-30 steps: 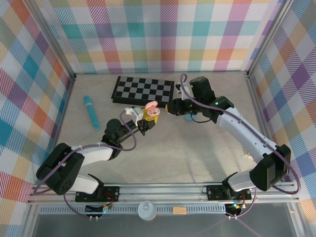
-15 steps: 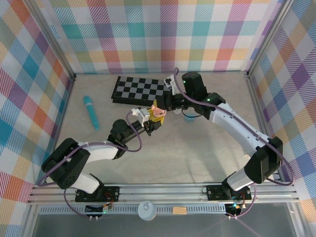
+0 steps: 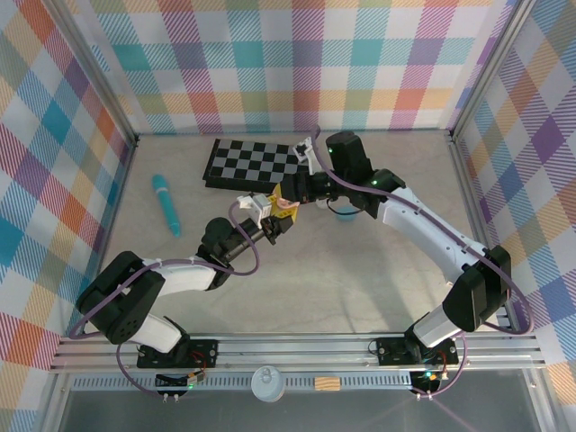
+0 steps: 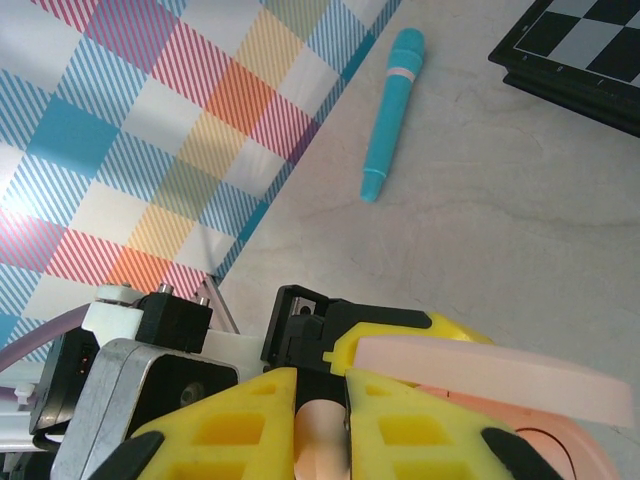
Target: Insert the wireless bluetooth earbuds into the charging case
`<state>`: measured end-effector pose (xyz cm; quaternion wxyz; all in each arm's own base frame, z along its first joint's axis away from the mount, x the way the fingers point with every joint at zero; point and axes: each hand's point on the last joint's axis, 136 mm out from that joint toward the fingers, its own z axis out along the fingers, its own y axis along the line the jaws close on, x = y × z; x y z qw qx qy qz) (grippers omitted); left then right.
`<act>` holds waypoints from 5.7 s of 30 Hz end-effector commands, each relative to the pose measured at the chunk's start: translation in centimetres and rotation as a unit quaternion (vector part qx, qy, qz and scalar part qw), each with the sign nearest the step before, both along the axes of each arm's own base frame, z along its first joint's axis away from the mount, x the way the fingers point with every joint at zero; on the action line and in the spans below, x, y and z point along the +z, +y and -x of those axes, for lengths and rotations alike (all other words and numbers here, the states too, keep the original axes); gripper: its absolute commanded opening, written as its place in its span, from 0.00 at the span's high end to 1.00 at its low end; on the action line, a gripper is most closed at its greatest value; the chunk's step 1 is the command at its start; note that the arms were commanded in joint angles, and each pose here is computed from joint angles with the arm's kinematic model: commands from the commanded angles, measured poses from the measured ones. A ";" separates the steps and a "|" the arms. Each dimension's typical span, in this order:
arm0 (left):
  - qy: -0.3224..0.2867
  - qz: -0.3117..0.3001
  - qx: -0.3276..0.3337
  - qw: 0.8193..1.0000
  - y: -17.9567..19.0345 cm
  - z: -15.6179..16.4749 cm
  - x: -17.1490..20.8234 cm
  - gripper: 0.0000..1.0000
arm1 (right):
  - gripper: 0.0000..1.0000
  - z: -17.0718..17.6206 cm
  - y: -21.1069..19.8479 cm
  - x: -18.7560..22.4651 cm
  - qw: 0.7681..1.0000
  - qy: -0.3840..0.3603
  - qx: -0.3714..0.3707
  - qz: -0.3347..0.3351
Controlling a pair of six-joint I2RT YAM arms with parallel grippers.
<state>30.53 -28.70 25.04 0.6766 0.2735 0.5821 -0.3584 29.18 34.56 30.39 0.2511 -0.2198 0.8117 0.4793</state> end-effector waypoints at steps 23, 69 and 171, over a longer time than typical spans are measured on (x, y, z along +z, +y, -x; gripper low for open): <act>-0.053 0.087 -0.021 0.995 0.4 1.5 7.4 0.70 | 0.73 -0.9 0.0 -1.2 0.999 -0.026 -0.019 0.007; -0.032 0.035 0.043 0.998 3.0 -1.5 3.3 0.70 | 0.45 1.4 -12.8 1.2 0.961 -0.132 -0.237 0.049; -0.080 -0.076 0.002 0.994 -1.0 0.0 0.6 0.71 | 0.82 1.5 -4.6 -1.5 0.989 -0.037 -0.041 0.138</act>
